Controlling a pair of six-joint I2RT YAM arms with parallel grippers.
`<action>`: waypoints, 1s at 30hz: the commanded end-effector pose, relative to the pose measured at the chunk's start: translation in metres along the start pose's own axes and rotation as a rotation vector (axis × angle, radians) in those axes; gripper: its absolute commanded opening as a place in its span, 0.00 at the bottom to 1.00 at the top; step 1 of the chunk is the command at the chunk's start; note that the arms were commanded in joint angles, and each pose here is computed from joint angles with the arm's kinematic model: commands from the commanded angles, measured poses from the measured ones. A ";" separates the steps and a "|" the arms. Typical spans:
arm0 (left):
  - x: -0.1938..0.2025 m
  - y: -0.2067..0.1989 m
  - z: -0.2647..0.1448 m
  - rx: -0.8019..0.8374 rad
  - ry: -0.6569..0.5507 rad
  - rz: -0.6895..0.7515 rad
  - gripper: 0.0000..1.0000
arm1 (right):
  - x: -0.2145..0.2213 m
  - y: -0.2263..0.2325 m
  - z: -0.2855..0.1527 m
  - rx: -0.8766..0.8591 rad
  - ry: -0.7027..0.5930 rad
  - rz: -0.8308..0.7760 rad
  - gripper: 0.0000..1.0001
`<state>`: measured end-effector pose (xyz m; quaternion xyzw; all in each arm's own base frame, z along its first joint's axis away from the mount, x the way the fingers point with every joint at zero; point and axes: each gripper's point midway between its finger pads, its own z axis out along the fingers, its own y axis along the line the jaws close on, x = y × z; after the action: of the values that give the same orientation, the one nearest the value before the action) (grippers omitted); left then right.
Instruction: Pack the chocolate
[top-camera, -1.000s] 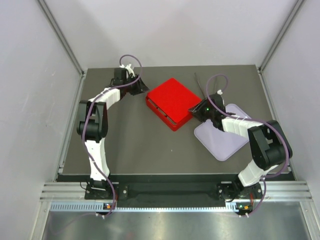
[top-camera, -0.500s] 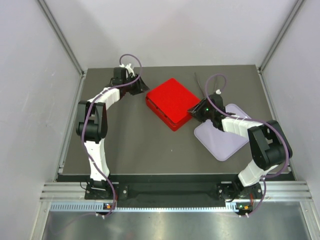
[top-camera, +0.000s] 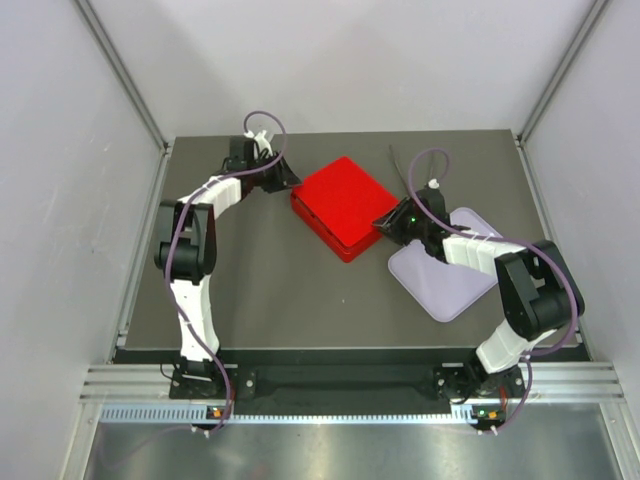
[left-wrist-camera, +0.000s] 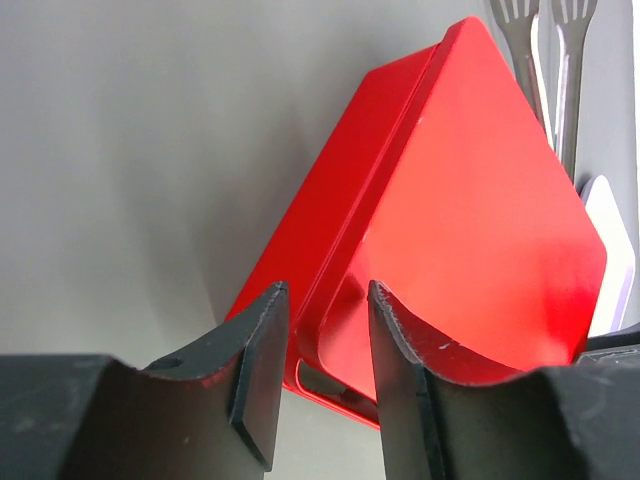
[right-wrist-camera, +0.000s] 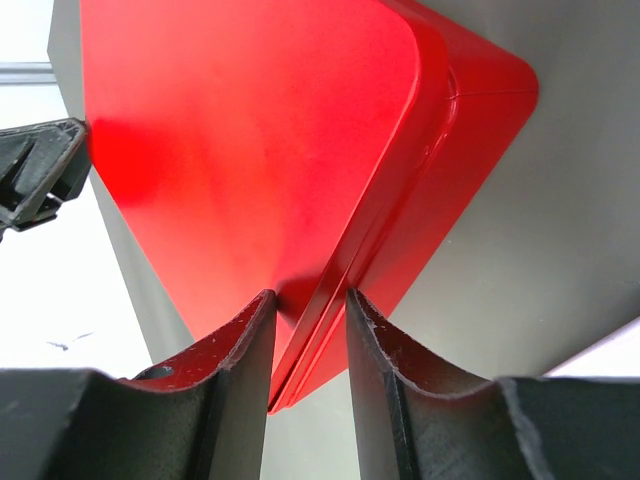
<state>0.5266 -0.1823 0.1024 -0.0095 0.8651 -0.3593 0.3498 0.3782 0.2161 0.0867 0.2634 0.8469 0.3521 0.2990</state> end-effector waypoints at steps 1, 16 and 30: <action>-0.006 -0.008 0.002 0.036 -0.019 0.045 0.41 | 0.003 0.021 0.000 -0.069 0.008 -0.042 0.34; -0.008 -0.019 -0.013 0.045 -0.020 0.068 0.24 | 0.000 0.041 -0.004 -0.125 0.020 -0.076 0.33; -0.006 -0.018 -0.027 -0.006 -0.027 0.077 0.22 | 0.008 0.054 -0.010 -0.170 0.038 -0.098 0.33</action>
<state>0.5195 -0.1770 0.1043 -0.0001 0.8683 -0.3447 0.3568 0.3700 0.2258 0.0877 0.2289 0.8553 0.3637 0.2894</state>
